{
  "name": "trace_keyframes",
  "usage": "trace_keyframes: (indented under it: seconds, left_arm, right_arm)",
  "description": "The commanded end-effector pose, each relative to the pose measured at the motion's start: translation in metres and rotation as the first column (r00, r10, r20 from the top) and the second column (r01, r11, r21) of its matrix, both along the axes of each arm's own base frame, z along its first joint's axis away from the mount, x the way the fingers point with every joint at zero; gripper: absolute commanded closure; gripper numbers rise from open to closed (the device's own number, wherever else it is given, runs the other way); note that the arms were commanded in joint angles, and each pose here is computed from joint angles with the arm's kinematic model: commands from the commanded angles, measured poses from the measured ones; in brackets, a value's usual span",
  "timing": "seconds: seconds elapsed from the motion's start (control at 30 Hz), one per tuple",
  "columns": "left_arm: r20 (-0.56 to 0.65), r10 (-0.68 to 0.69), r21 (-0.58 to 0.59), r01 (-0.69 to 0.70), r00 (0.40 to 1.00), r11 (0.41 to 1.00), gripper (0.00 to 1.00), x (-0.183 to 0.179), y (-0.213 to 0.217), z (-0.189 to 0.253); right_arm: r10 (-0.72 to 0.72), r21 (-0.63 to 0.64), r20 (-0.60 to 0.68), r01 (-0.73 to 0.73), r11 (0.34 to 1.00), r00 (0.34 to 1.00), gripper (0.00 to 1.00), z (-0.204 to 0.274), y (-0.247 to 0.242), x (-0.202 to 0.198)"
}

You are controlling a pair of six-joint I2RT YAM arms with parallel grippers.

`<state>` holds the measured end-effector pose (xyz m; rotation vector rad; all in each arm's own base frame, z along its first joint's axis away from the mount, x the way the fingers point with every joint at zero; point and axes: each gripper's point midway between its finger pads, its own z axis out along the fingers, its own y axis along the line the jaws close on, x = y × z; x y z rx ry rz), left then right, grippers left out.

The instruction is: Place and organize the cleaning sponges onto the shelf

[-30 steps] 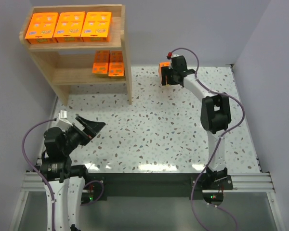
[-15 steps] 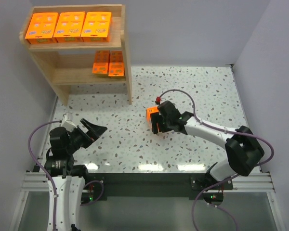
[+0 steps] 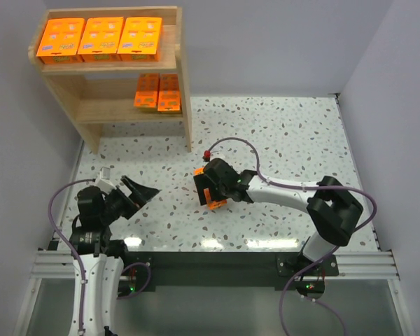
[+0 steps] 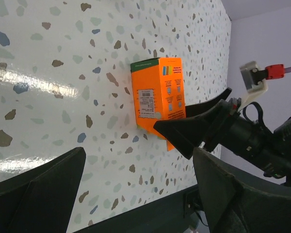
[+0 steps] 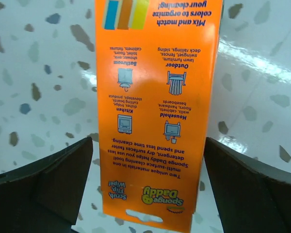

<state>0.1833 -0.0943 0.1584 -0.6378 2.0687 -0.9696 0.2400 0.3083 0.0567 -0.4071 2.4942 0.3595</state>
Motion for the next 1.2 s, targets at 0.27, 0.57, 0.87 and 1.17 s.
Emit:
trace_keyframes:
  seconds: [0.27,0.57,0.87,1.17]
  left_arm:
    - [0.023,-0.007,-0.02,0.008,1.0,1.0,0.02,0.005,-0.002,-0.003]
    - [0.06,-0.051,-0.037,0.053,0.997,0.998,0.3,0.01,-0.008,0.002]
    - [-0.029,-0.2,0.049,0.201,0.979,0.978,0.29,0.015,-0.018,-0.012]
    - [-0.08,-0.238,-0.026,0.236,0.968,0.971,0.18,0.01,-0.041,-0.031]
  right_arm:
    - [0.059,0.203,0.061,-0.071,0.977,0.996,0.01,0.081,0.001,-0.026]
    - [-0.236,0.057,0.099,0.231,0.971,0.967,0.16,0.053,-0.094,-0.008]
    - [-0.15,0.151,-0.031,0.153,0.977,0.988,1.0,0.014,-0.07,0.022]
    - [0.032,0.314,-0.175,0.025,0.949,0.984,1.0,-0.015,0.006,0.008]
